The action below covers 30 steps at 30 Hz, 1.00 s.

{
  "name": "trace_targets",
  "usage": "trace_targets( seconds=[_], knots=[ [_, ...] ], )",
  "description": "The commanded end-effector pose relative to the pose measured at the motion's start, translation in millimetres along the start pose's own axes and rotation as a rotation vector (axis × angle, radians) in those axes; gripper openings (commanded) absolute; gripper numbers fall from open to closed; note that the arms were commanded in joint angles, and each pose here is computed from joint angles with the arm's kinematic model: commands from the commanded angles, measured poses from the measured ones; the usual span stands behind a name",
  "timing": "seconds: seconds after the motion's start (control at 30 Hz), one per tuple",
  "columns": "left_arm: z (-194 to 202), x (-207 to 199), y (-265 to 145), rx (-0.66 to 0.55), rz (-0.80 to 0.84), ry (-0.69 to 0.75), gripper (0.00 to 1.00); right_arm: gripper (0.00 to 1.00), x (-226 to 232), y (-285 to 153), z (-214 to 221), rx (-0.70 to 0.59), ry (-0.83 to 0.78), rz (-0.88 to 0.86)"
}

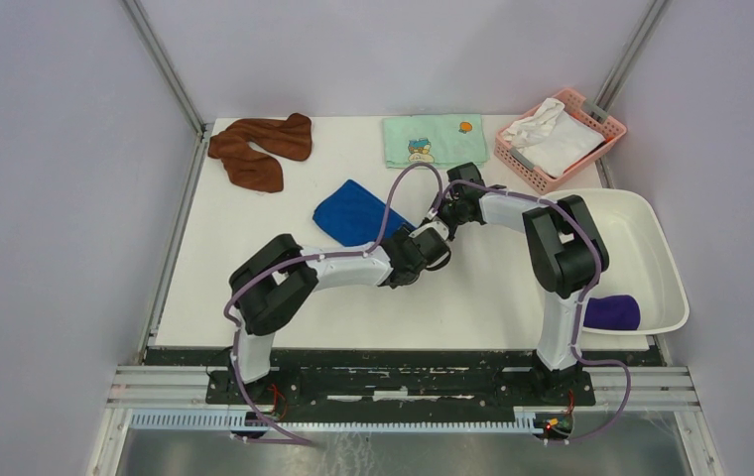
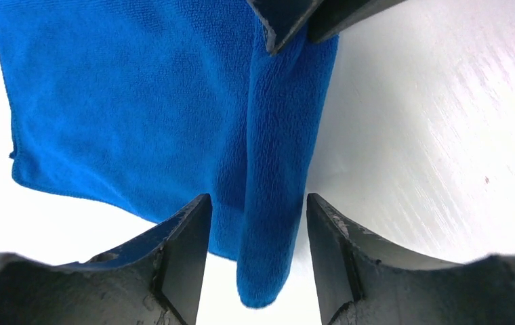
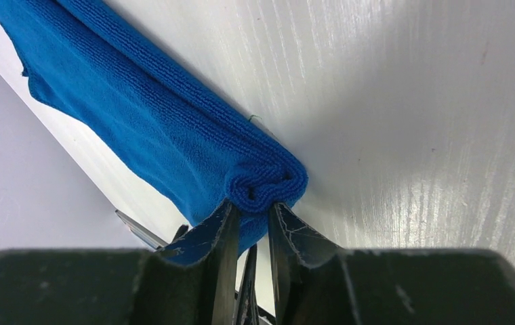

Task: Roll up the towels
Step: Roll the towel at the center of the board.

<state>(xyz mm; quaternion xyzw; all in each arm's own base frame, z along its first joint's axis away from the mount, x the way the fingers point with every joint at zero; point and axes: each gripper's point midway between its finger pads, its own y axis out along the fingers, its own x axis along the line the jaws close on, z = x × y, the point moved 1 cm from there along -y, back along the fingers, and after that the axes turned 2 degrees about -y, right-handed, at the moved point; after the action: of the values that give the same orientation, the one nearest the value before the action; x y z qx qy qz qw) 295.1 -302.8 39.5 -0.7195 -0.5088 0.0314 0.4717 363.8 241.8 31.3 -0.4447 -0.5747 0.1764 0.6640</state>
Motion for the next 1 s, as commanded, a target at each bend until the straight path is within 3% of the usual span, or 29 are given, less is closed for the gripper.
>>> trace_targets(
  seconds=[0.0,0.2,0.37,0.97],
  knots=[
    [-28.8,5.4,-37.0,-0.089,0.025,-0.056,0.62,0.29,-11.6,13.0,-9.8,-0.027,-0.001,0.044],
    [-43.1,-18.2,-59.2,-0.166,0.071,0.009,0.59,0.29,-15.7,16.6,-8.3,-0.017,0.004,0.053],
    [-31.9,-25.5,-43.3,-0.128,0.040,0.050,0.55,0.29,-15.7,16.2,-8.0,-0.015,0.007,0.053],
    [-26.9,-21.4,-15.8,-0.107,-0.074,0.137,0.55,0.29,-16.8,18.3,-5.3,-0.001,0.010,0.048]
  ],
)
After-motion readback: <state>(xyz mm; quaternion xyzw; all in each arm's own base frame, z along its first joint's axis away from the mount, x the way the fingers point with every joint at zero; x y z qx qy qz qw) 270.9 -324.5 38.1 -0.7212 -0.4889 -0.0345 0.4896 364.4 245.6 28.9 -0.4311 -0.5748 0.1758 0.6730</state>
